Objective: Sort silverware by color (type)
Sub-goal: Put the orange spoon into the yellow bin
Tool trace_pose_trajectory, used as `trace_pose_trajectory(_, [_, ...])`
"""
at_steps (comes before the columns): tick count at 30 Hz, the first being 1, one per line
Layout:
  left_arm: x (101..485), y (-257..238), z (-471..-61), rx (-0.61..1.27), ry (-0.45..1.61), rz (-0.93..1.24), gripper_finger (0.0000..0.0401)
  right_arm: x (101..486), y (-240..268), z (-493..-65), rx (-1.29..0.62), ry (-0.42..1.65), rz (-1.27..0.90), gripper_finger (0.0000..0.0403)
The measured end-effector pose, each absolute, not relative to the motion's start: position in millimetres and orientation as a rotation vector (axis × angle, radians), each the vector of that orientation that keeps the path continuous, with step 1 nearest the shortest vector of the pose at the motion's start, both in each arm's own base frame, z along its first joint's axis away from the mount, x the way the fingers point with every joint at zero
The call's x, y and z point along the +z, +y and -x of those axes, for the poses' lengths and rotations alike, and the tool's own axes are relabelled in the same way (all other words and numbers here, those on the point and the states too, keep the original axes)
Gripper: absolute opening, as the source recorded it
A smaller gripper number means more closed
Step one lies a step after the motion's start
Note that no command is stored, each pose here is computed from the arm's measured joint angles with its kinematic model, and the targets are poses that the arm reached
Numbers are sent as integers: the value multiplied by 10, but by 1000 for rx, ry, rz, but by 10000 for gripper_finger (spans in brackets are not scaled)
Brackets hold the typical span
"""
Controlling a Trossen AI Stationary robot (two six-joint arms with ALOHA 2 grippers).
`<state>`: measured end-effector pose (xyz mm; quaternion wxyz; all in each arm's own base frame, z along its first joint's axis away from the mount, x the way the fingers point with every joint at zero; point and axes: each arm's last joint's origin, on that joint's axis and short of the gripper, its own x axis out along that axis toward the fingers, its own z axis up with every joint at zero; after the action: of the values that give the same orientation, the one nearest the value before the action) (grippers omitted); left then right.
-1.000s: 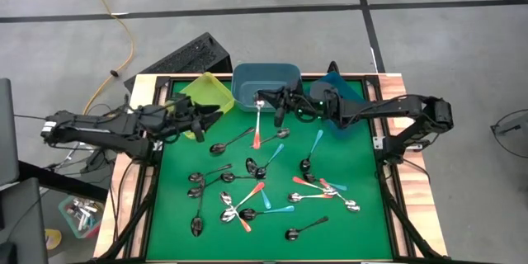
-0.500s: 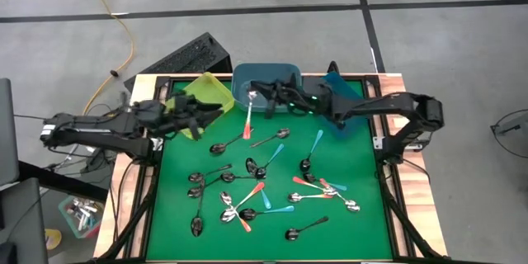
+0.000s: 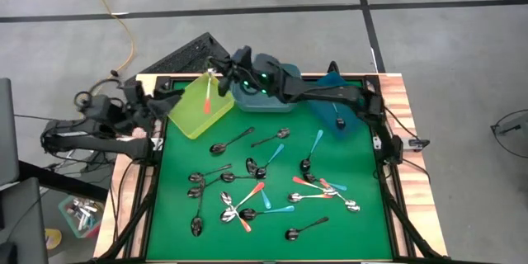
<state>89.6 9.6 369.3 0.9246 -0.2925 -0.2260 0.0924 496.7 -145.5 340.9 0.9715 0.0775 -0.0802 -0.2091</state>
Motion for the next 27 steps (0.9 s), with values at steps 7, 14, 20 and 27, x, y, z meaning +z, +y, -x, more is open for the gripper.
trace_pose_trajectory(7, [3734, 96, -699, 183, -531, 580, 176, 2871, -1674, -5291, -426, -266, -346, 7])
trace_pose_trajectory(14, [3738, 95, -647, 180, -543, 581, 176, 2660, -1641, -5478, -436, -234, -273, 7])
trace_pose_trajectory(20, [3732, 97, -649, 188, -538, 581, 176, 2704, -1432, -5540, -422, -118, 12, 7])
trace_pose_trajectory(27, [3707, 114, -655, 258, -528, 590, 176, 2685, -1543, -5515, -435, -112, 37, 7])
